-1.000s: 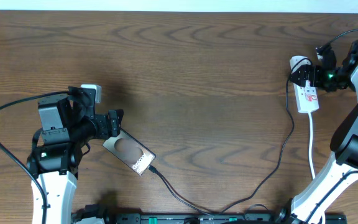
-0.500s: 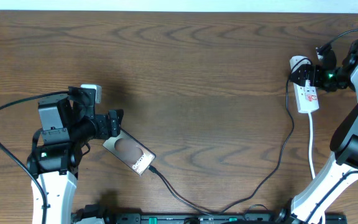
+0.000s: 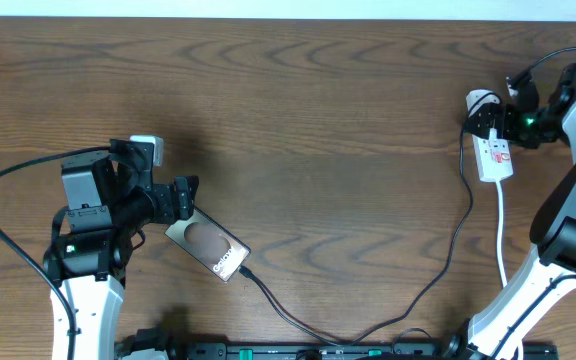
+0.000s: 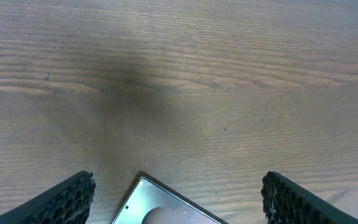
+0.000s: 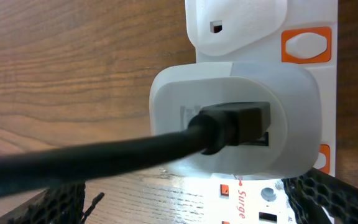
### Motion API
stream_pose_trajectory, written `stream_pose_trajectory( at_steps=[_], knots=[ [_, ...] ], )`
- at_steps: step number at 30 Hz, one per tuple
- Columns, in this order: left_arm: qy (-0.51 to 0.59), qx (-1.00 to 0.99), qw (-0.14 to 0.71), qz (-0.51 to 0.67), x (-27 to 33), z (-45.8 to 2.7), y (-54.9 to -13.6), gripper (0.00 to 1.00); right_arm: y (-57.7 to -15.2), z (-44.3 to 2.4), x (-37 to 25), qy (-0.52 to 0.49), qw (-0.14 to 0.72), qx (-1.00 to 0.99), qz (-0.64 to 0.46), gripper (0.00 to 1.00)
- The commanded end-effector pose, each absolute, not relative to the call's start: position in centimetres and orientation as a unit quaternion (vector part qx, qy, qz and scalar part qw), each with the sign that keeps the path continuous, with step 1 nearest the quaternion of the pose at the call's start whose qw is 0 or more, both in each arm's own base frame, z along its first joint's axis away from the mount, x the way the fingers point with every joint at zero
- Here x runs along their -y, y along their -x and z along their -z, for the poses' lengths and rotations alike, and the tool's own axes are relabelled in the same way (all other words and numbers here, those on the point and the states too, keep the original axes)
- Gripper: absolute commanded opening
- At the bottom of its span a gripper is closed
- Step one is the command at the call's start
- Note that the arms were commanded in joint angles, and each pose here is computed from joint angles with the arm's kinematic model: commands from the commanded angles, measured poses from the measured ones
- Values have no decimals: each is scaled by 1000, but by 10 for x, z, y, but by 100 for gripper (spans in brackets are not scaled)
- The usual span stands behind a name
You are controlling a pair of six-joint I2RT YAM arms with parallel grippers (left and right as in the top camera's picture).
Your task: Plug charger to phone and switch on socket
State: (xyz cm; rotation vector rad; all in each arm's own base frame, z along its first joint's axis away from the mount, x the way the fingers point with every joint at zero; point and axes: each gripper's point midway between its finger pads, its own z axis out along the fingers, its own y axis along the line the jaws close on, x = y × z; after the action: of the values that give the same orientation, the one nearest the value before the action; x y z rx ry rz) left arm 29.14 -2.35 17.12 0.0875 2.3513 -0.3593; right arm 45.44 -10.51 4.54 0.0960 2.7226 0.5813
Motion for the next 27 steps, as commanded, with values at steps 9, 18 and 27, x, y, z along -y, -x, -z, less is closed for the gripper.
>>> stream_pose_trajectory(
  at_steps=[9, 18, 27],
  knots=[
    [-46, -913, 380, 139, 25, -178, -294, 86, -445, -27, 72, -21, 145, -960, -240, 99],
    [-46, -913, 380, 139, 25, -178, -294, 86, -447, -26, 75, -19, 148, -961, -233, 99],
    [-46, -913, 380, 139, 25, -178, -294, 86, -463, -58, 105, -34, 182, -959, -217, 99]
  ],
)
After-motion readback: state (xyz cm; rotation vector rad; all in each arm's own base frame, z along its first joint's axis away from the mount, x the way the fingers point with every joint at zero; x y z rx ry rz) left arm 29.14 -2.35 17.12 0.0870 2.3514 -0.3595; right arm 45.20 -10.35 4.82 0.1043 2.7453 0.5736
